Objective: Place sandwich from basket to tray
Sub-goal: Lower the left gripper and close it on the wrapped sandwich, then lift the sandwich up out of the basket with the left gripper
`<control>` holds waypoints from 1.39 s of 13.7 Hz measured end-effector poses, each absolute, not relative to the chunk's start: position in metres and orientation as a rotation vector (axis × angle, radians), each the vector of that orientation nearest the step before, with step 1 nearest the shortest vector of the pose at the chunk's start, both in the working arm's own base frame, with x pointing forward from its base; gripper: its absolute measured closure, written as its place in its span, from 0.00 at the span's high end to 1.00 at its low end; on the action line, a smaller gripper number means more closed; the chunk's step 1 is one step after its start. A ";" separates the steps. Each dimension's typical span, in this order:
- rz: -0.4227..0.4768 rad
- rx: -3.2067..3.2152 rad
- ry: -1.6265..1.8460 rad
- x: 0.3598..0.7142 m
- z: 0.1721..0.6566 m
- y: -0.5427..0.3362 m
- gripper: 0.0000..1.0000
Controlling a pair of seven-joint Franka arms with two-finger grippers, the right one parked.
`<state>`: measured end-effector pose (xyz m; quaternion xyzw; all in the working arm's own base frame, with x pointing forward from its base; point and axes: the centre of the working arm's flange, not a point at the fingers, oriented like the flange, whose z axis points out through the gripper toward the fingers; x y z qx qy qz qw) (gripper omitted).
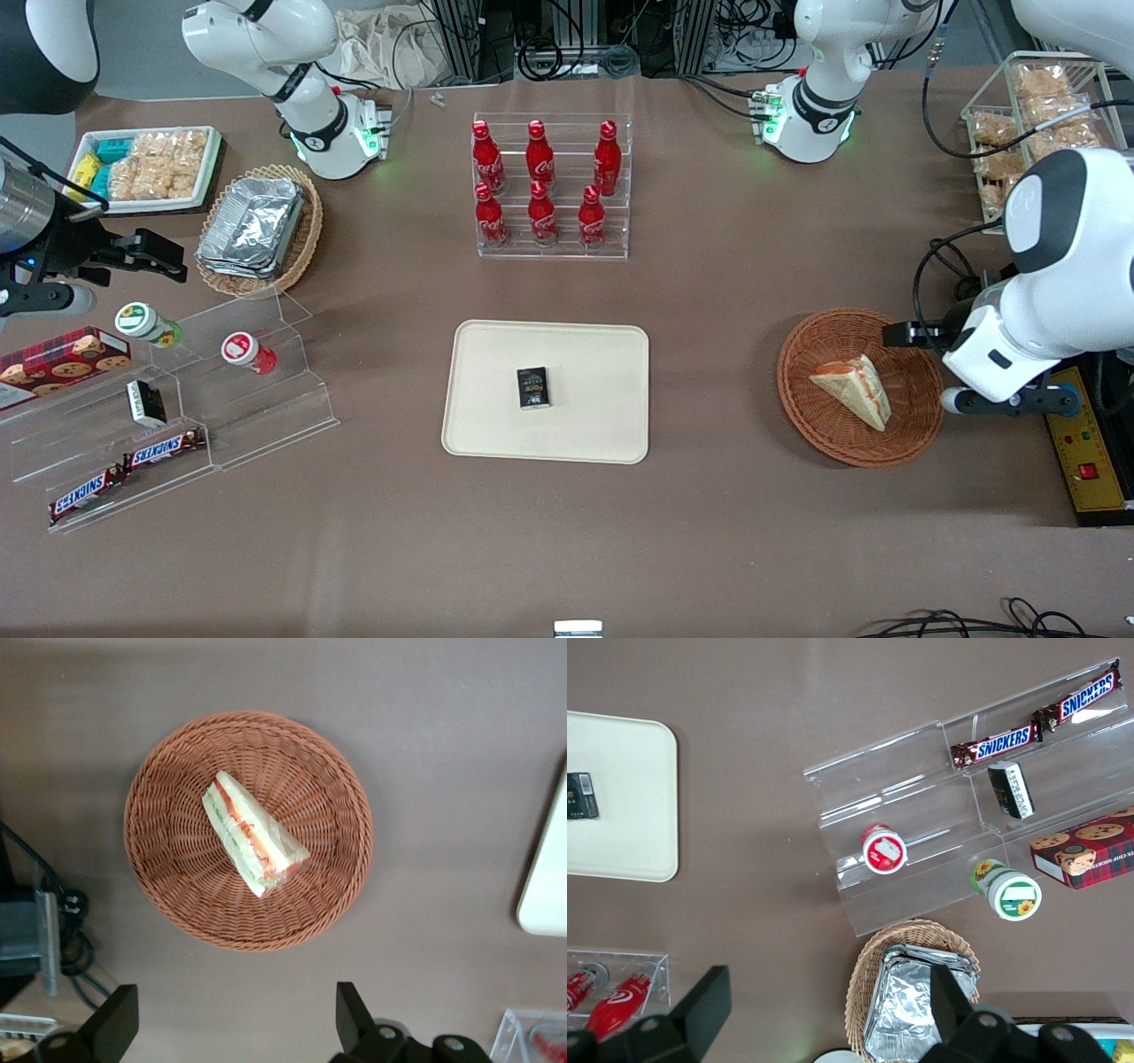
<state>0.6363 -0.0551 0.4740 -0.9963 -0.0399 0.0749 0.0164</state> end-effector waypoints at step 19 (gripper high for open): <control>0.235 -2.845 -1.144 0.630 0.256 -0.018 1.00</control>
